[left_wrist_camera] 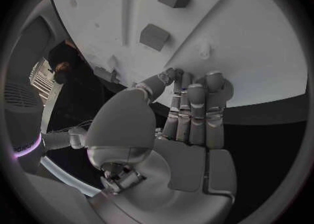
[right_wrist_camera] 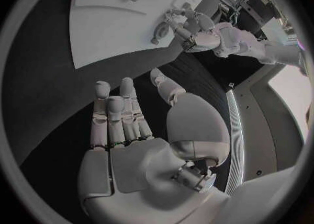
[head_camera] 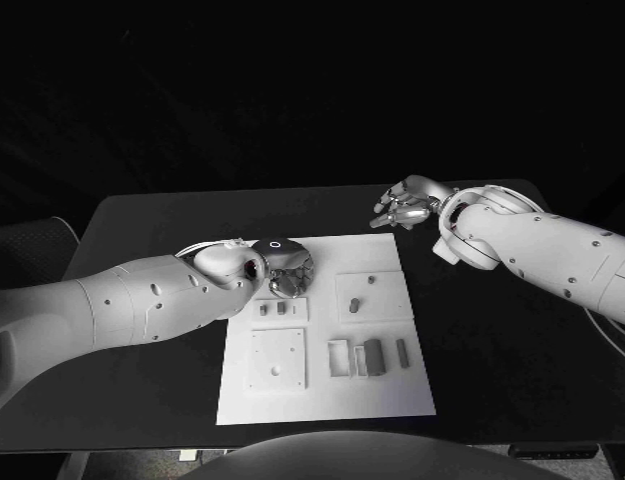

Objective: Assemble the parts on the task board

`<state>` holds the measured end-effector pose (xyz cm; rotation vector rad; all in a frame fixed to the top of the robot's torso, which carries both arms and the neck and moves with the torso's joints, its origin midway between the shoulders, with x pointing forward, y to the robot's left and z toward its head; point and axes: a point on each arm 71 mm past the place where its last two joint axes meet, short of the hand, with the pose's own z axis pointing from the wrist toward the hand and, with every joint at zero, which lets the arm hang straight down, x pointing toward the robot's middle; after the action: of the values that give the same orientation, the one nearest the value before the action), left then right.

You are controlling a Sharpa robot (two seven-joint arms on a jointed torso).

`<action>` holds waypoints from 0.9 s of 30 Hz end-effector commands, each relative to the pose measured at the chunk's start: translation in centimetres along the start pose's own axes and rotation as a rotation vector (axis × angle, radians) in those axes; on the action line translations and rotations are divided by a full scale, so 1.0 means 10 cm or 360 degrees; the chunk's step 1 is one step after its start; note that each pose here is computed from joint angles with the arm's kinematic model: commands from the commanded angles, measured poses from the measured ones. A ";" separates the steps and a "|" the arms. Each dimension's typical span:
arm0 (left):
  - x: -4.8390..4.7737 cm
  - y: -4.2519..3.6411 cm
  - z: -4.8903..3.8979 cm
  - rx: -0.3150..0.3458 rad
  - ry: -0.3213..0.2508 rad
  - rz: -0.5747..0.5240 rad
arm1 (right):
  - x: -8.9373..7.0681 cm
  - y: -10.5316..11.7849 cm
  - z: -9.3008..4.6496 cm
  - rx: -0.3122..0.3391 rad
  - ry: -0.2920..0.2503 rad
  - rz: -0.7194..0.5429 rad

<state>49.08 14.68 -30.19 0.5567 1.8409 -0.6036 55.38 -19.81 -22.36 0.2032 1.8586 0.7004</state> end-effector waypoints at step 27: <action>-0.089 0.007 -0.164 0.0035 -0.0071 -0.0113 | 0.02 -0.01 -0.01 -0.0009 0.0023 0.0002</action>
<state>48.37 15.88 -29.02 0.5067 1.8272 -0.6511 55.31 -19.91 -22.51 0.2049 1.8616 0.6994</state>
